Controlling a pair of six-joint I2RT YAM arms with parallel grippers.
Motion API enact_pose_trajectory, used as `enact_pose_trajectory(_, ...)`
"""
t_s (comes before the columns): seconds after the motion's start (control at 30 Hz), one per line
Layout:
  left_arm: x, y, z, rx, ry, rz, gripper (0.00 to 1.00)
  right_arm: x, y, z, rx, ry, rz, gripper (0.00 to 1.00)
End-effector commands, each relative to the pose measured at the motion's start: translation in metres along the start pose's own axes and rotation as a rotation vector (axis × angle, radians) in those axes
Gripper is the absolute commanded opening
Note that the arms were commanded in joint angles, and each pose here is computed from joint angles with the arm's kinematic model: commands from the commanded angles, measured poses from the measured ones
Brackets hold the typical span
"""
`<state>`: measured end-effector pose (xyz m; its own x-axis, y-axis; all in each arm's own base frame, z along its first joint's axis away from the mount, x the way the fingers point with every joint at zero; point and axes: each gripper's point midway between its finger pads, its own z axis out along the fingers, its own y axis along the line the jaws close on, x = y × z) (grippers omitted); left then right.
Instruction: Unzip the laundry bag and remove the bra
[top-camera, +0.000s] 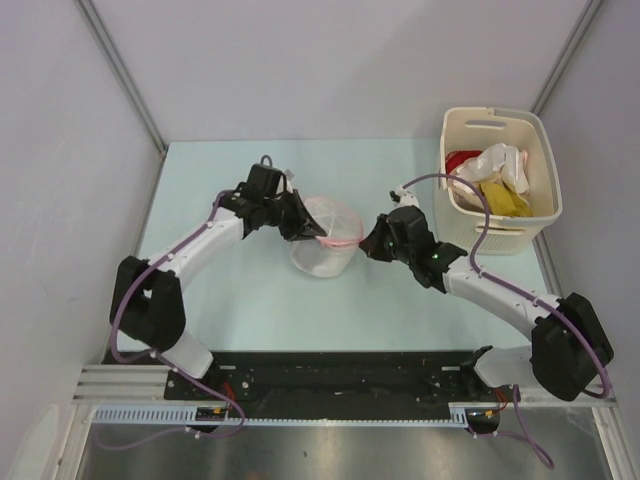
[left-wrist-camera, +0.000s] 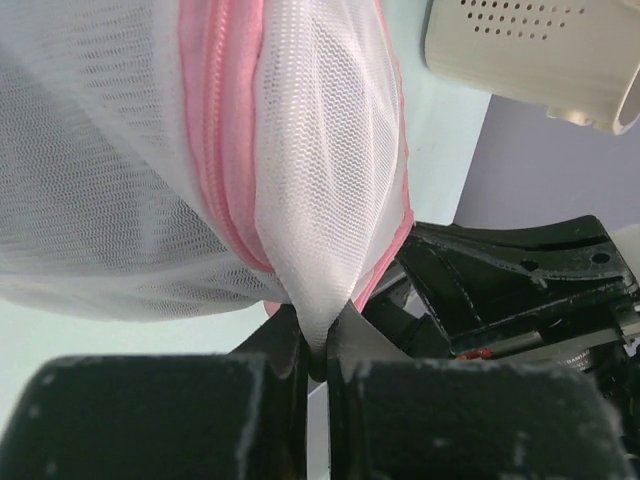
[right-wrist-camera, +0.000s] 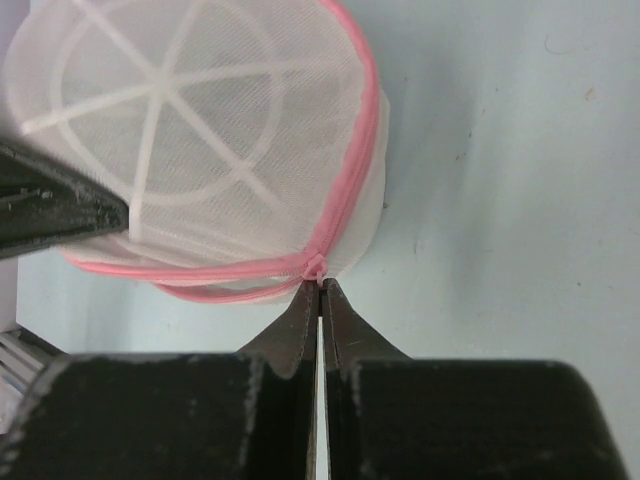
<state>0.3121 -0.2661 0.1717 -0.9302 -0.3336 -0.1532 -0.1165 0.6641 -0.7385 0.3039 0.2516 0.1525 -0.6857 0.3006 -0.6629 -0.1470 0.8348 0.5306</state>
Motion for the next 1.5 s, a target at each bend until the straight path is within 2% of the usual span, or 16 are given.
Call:
enact_pose_trajectory(0.0,-0.031,-0.022,-0.004,0.06,-0.031,0.165,0.0,0.007,0.015,-0.004,-0.003,-0.012,-0.039,0.0)
enact_pose_trajectory(0.07,-0.045,-0.014,0.009,-0.005,-0.037,0.185,0.01,0.022,0.031,-0.01,-0.006,-0.007,-0.026,0.0)
enact_pose_trajectory(0.1,-0.057,-0.026,0.008,0.002,-0.056,0.211,0.18,0.026,0.034,-0.012,-0.004,-0.009,-0.017,0.0)
enact_pose_trajectory(0.13,-0.06,-0.026,0.009,-0.008,-0.046,0.232,0.29,0.027,0.041,-0.016,-0.009,-0.019,0.004,0.0)
enact_pose_trajectory(0.17,-0.057,-0.018,0.015,-0.043,-0.007,0.221,0.47,0.032,0.049,-0.018,-0.014,-0.028,0.033,0.0)
enact_pose_trajectory(0.2,-0.063,-0.03,0.008,-0.027,-0.022,0.246,0.81,0.033,0.052,-0.019,-0.014,-0.036,0.054,0.0)
enact_pose_trajectory(0.27,-0.068,-0.029,-0.002,-0.059,-0.053,0.281,0.97,0.031,0.056,-0.018,-0.005,-0.07,0.102,0.0)
enact_pose_trajectory(0.3,-0.072,-0.036,-0.017,-0.062,-0.1,0.304,1.0,0.033,0.059,-0.018,-0.007,-0.074,0.102,0.0)
enact_pose_trajectory(0.47,-0.078,-0.025,-0.071,-0.173,-0.259,0.328,1.0,0.023,0.073,-0.013,-0.059,-0.109,0.129,0.0)
enact_pose_trajectory(0.53,-0.068,-0.034,-0.091,-0.125,-0.297,0.32,0.98,0.023,0.072,-0.01,-0.063,-0.102,0.132,0.0)
enact_pose_trajectory(0.67,-0.025,-0.041,-0.072,0.078,-0.146,0.295,0.9,0.024,0.067,-0.007,-0.049,-0.094,0.135,0.0)
enact_pose_trajectory(0.87,0.013,-0.03,-0.034,0.153,-0.007,0.204,0.87,0.022,0.064,-0.006,-0.042,-0.093,0.144,0.0)
enact_pose_trajectory(1.0,0.014,-0.018,-0.026,0.114,-0.044,0.084,0.89,0.024,0.064,-0.004,-0.044,-0.083,0.146,0.0)
enact_pose_trajectory(1.17,0.016,-0.008,-0.028,0.107,-0.097,-0.005,1.0,0.026,0.064,-0.003,-0.047,-0.075,0.147,0.0)
enact_pose_trajectory(1.3,0.015,-0.006,-0.035,0.075,-0.117,-0.039,1.0,0.027,0.063,-0.002,-0.041,-0.073,0.15,0.0)
enact_pose_trajectory(1.47,0.013,-0.014,-0.07,0.056,-0.211,-0.026,0.99,0.026,0.061,-0.004,-0.034,-0.078,0.156,0.0)
